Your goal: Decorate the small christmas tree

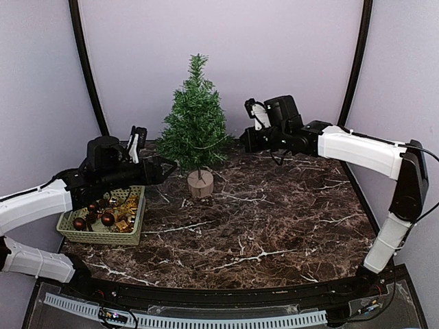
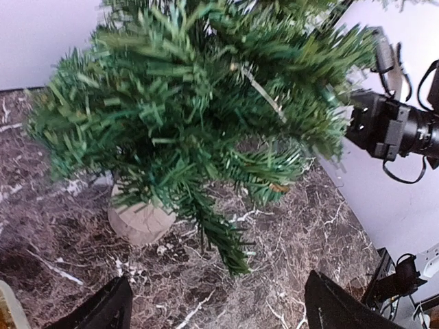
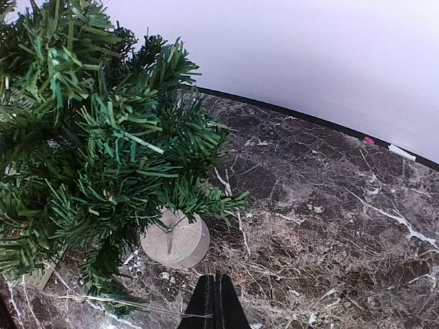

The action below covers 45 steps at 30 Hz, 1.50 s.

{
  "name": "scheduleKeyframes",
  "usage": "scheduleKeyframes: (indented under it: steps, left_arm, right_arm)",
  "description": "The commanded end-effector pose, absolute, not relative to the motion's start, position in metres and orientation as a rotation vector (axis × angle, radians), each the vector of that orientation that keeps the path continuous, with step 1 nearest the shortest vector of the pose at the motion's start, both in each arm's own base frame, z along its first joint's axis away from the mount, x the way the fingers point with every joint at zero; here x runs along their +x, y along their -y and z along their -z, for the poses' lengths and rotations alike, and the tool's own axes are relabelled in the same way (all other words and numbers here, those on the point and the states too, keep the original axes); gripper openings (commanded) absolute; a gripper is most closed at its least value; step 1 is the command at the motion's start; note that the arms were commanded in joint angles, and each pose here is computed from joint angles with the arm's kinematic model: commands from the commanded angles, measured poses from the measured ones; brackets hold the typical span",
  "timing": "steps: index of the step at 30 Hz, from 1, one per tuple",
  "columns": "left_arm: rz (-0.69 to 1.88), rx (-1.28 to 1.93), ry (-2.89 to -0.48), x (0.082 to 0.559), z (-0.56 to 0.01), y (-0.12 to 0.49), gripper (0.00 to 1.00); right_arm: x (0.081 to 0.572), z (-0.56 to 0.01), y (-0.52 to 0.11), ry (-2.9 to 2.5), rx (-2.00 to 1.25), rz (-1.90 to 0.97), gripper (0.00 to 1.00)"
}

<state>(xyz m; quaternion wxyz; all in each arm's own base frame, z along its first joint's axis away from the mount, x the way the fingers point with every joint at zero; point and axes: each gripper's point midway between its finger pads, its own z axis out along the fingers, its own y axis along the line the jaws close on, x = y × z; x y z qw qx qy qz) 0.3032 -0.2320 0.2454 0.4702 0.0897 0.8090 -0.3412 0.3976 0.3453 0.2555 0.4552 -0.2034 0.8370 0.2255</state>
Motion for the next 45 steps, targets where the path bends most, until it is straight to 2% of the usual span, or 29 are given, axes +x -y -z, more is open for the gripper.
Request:
scheduleKeyframes:
  steps: [1, 7, 9, 11, 12, 13, 14, 15, 16, 17, 18, 20, 26, 31, 45]
  left_arm:
    - [0.953, 0.199, -1.991, 0.304, -0.24, 0.257, 0.91]
    - [0.996, 0.215, -2.033, 0.316, -0.225, 0.277, 0.94]
    - [1.027, 0.225, -2.026, 0.317, -0.225, 0.283, 0.91]
    - [1.033, 0.225, -2.029, 0.319, -0.221, 0.286, 0.77]
    - [1.028, 0.22, -2.033, 0.321, -0.218, 0.286, 0.63]
    - [1.026, 0.222, -2.035, 0.321, -0.217, 0.286, 0.55]
    - [1.016, 0.224, -2.034, 0.321, -0.216, 0.285, 0.43]
    - [1.011, 0.224, -2.034, 0.321, -0.215, 0.285, 0.36]
    - [0.999, 0.222, -2.032, 0.321, -0.214, 0.282, 0.23]
    - [0.985, 0.216, -2.027, 0.32, -0.214, 0.279, 0.17]
    - [0.972, 0.212, -2.029, 0.32, -0.214, 0.277, 0.07]
    - [0.932, 0.207, -2.029, 0.319, -0.215, 0.27, 0.0]
    - [0.761, 0.2, -2.051, 0.318, -0.212, 0.239, 0.0]
    - [0.775, 0.154, -2.06, 0.328, -0.203, 0.208, 0.0]
    - [0.799, 0.229, -2.084, 0.331, -0.185, 0.204, 0.0]
  right_arm:
    - [0.39, -0.284, -0.342, -1.99, -0.469, -0.603, 0.0]
    - [0.384, -0.289, -0.338, -1.985, -0.468, -0.594, 0.0]
    - [0.382, -0.289, -0.337, -1.985, -0.467, -0.59, 0.0]
    - [0.381, -0.289, -0.336, -1.985, -0.465, -0.588, 0.0]
    - [0.38, -0.29, -0.336, -1.983, -0.464, -0.588, 0.0]
    - [0.379, -0.291, -0.335, -1.982, -0.464, -0.587, 0.0]
    - [0.378, -0.291, -0.335, -1.982, -0.465, -0.587, 0.0]
    - [0.375, -0.292, -0.335, -1.983, -0.469, -0.587, 0.0]
    - [0.372, -0.293, -0.335, -1.985, -0.475, -0.586, 0.0]
    - [0.367, -0.295, -0.335, -1.983, -0.484, -0.582, 0.0]
    - [0.363, -0.294, -0.335, -1.987, -0.496, -0.573, 0.0]
    - [0.35, -0.297, -0.335, -1.99, -0.523, -0.559, 0.0]
    - [0.315, -0.297, -0.331, -2.012, -0.576, -0.536, 0.0]
    - [0.304, -0.305, -0.335, -2.001, -0.585, -0.566, 0.0]
    - [0.343, -0.299, -0.354, -2.034, -0.502, -0.48, 0.0]
